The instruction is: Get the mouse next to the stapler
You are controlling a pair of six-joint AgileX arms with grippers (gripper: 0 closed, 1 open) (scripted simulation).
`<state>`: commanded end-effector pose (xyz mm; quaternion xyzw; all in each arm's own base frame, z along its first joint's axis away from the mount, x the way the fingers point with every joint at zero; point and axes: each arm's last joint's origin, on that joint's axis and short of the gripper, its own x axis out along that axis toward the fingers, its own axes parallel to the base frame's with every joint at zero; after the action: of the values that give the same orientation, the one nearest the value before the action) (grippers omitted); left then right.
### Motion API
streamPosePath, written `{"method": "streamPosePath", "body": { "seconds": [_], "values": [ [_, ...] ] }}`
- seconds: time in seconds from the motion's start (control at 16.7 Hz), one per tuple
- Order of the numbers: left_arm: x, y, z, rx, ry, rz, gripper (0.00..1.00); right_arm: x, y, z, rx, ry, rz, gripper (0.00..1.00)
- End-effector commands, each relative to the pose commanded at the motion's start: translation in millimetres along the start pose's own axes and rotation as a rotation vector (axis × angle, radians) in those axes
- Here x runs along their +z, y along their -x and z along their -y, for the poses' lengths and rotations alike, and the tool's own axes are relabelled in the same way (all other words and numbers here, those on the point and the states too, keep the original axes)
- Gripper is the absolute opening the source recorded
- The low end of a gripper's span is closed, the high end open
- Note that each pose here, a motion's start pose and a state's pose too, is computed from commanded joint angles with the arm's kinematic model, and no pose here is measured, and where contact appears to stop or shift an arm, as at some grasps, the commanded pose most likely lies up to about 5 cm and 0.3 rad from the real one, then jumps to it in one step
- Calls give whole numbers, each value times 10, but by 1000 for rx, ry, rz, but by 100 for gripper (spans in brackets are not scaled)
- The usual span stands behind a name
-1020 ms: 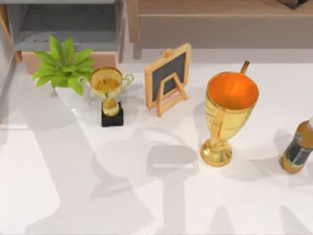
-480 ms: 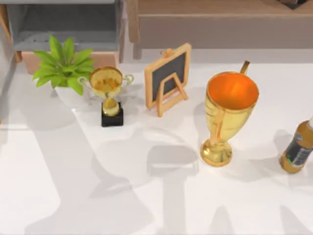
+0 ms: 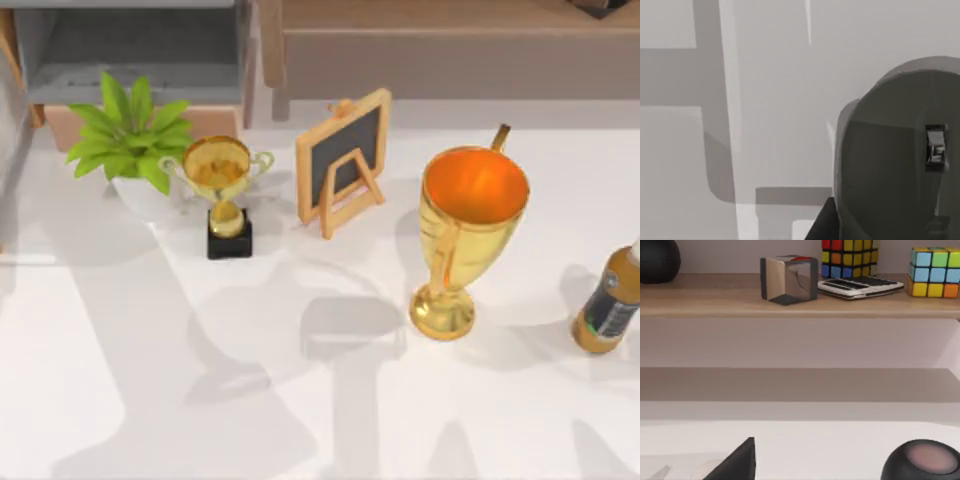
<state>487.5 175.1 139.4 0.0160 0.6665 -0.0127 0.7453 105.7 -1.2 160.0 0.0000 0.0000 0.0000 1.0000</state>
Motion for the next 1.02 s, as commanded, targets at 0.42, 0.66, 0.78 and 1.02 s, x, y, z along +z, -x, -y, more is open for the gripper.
{"method": "streamPosePath", "body": {
  "seconds": [0.42,0.66,0.78,1.02],
  "values": [
    [-169,737,8,26,-71,108,0,0,0,0,0,0,0,100],
    [-388,1340,35,95,-137,237,0,0,0,0,0,0,0,100],
    [-556,1562,35,129,-156,277,0,0,0,0,0,0,0,100],
    [-962,1756,7,169,-156,289,0,0,0,0,0,0,0,100]
  ]
}}
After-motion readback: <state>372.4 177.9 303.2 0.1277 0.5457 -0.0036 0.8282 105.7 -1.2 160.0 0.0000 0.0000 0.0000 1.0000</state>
